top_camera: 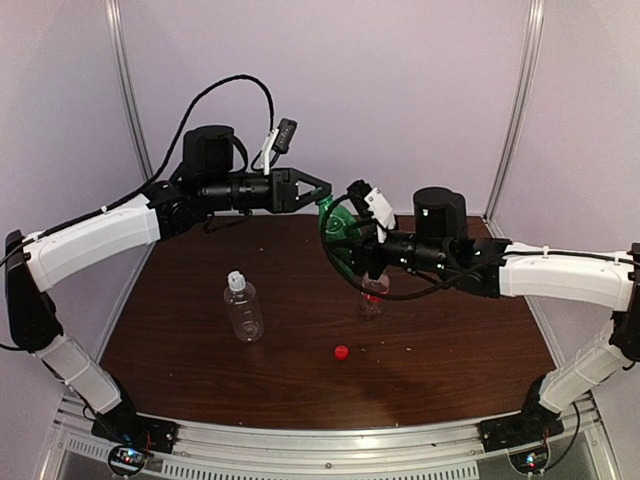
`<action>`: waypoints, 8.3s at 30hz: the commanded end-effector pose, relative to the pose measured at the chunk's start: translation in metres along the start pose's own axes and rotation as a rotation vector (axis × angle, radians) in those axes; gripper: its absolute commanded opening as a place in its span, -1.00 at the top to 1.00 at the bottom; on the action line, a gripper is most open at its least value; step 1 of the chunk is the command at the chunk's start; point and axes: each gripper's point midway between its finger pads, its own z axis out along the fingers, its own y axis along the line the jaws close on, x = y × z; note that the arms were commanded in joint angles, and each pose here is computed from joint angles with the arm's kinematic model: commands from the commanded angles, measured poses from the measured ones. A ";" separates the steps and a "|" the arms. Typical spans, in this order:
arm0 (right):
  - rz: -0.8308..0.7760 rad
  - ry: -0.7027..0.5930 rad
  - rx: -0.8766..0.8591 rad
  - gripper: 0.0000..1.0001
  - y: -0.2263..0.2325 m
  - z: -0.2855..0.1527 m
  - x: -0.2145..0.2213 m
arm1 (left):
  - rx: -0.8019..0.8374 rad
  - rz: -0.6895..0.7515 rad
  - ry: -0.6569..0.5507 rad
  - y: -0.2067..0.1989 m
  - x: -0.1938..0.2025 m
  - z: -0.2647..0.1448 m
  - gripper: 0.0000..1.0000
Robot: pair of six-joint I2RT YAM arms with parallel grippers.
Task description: Unscrew the bottle caps
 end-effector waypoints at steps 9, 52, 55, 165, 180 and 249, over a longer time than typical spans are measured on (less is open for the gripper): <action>-0.100 -0.050 0.072 -0.14 -0.001 -0.010 -0.025 | -0.015 0.127 -0.050 -0.005 -0.020 -0.009 0.00; 0.055 -0.060 -0.709 -0.19 0.087 -0.044 -0.034 | 0.579 0.391 0.031 -0.094 0.021 -0.046 0.00; 0.057 -0.064 -0.695 -0.19 0.084 -0.043 -0.033 | 0.579 0.380 0.031 -0.093 0.020 -0.045 0.17; 0.025 -0.051 0.021 -0.06 -0.009 -0.005 -0.016 | -0.045 0.021 -0.086 -0.012 -0.007 -0.005 0.19; -0.034 -0.062 -0.324 -0.12 0.047 -0.027 -0.015 | 0.161 0.315 -0.101 -0.057 -0.012 -0.037 -0.73; -0.043 -0.052 0.117 0.03 -0.013 -0.013 -0.015 | -0.101 -0.011 -0.150 -0.024 -0.030 -0.021 0.56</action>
